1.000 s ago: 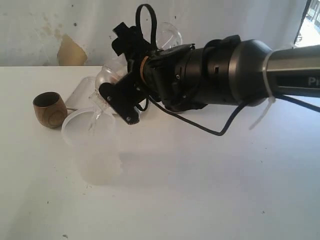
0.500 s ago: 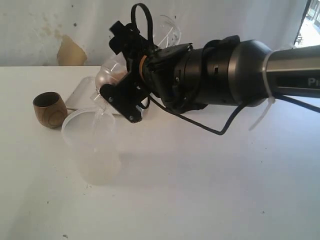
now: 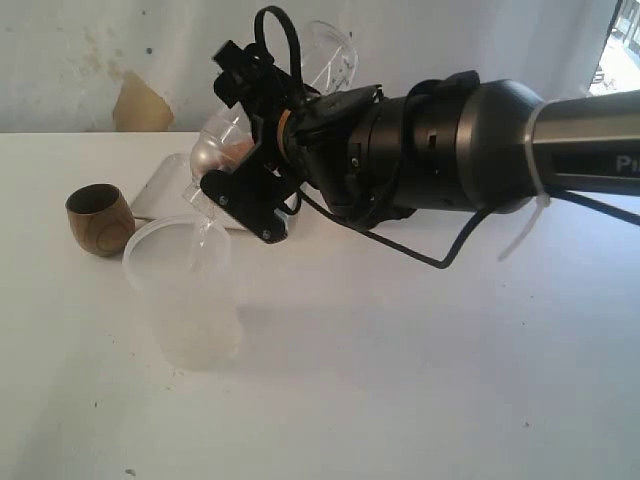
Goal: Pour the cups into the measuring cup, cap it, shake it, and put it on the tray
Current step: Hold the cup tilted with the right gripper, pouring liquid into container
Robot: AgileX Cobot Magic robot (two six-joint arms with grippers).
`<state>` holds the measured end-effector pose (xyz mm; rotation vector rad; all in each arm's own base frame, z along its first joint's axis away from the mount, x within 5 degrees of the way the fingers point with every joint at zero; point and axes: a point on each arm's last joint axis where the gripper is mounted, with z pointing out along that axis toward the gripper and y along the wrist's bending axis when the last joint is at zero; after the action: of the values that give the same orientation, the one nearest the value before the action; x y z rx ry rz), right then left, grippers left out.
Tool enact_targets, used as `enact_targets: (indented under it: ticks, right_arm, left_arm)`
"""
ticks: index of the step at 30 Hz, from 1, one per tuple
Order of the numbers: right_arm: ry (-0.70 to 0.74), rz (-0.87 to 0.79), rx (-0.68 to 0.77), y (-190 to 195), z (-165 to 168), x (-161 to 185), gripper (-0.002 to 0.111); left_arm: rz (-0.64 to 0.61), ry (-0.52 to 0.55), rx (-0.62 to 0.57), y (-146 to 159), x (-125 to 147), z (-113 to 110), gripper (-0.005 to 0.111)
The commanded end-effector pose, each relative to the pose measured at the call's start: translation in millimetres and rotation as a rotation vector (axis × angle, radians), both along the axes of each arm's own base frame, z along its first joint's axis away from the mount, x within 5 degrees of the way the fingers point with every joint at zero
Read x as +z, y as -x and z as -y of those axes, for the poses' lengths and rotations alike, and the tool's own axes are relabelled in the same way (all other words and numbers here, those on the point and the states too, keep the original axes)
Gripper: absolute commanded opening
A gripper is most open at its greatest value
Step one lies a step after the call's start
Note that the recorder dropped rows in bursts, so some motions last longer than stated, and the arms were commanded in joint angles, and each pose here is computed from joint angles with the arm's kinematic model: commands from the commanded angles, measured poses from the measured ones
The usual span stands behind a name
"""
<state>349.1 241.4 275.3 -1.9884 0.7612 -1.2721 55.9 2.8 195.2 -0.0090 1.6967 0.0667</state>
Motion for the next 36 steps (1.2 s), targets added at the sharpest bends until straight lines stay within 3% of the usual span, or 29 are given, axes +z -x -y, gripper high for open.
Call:
enact_targets:
  ticks: [1,36]
  right_arm:
    - [-0.002,0.039,-0.002,0.2,1.6,11.9,0.0]
    - [0.009,0.038,0.042,1.1,-1.8,11.5,0.0]
  left_arm:
    - [0.01,0.004,-0.001,0.1,-0.5,0.1,0.0]
    - [0.01,0.004,-0.001,0.1,-0.5,0.1,0.0]
